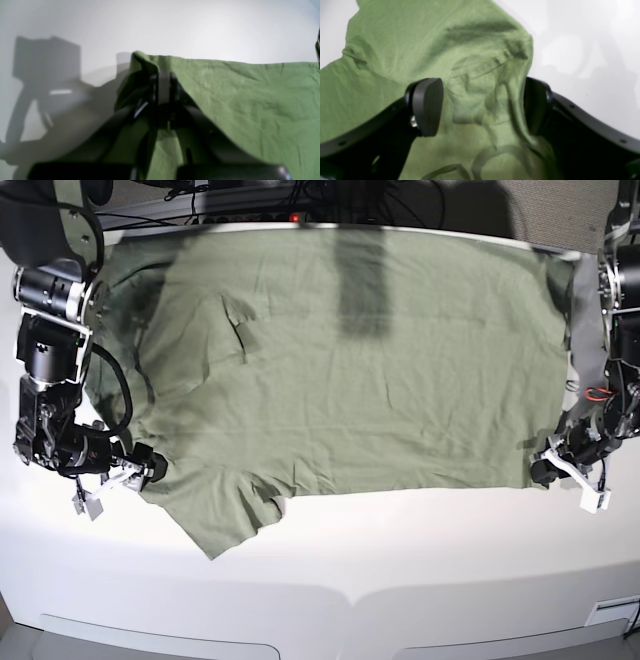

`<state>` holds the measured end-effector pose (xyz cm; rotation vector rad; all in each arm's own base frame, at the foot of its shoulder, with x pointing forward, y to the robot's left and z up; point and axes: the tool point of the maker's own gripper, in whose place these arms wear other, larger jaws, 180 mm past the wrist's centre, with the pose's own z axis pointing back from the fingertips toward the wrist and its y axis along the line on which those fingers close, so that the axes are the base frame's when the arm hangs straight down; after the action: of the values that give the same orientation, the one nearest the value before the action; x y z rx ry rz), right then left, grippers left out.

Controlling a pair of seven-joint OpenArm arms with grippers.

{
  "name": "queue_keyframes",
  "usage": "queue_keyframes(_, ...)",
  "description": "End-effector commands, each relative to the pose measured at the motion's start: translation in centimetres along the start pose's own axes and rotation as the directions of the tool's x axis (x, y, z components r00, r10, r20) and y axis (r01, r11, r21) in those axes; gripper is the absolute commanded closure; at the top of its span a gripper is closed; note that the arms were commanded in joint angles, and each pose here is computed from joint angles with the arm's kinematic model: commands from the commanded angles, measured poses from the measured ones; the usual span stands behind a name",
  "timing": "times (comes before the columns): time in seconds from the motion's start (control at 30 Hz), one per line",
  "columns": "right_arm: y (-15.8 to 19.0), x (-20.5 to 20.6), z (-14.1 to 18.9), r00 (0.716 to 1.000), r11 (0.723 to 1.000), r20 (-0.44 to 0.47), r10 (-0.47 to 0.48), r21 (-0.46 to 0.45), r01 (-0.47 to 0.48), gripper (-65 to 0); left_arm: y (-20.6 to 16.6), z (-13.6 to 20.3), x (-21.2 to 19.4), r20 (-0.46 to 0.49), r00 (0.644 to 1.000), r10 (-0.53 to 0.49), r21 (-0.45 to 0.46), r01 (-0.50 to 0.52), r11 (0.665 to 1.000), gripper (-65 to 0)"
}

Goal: Fold the T-shirt properly
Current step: 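Lower the right gripper onto the other hem corner and pinch it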

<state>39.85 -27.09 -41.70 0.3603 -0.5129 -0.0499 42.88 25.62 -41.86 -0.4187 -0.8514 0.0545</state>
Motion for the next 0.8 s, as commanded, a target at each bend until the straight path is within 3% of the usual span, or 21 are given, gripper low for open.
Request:
queue_keyframes(0.0,-0.1,1.5,0.8,0.999,1.000,0.026,0.018,-0.002,-0.017,-46.8,-0.1,0.4,3.0,0.071,0.997,-0.014,-0.009,0.015,1.000,0.0)
queue_keyframes(0.1,0.0,1.7,0.8,0.999,1.000,0.030,0.019,-0.002,-0.019,-41.6,-0.1,0.4,3.0,0.071,0.997,-0.014,-0.009,0.015,1.000,0.0)
queue_keyframes(0.27,0.1,2.5,1.0,0.998,1.000,0.055,0.022,-0.002,-0.022,-20.4,-0.1,0.4,3.0,0.071,0.997,-0.014,-0.009,0.015,1.000,0.0)
queue_keyframes(0.5,0.4,4.8,1.7,0.994,0.999,0.099,0.039,-0.005,-0.038,-18.9,-0.1,0.4,3.4,0.094,0.995,-0.015,-0.009,0.015,1.000,0.0)
queue_keyframes(0.53,0.4,5.0,1.8,0.994,0.999,0.103,0.040,-0.005,-0.040,-16.7,-0.1,0.4,3.4,0.098,0.995,-0.015,-0.009,0.016,1.000,0.0)
queue_keyframes(0.63,0.4,5.5,2.0,0.993,0.999,0.112,0.044,-0.007,-0.044,0.0,-0.1,0.4,3.6,0.107,0.994,-0.015,-0.009,0.016,1.000,0.0)
queue_keyframes(0.77,0.5,5.9,2.1,0.992,0.999,0.118,0.046,-0.007,-0.046,0.0,-0.1,0.4,3.6,0.109,0.994,-0.014,-0.010,0.015,1.000,0.0)
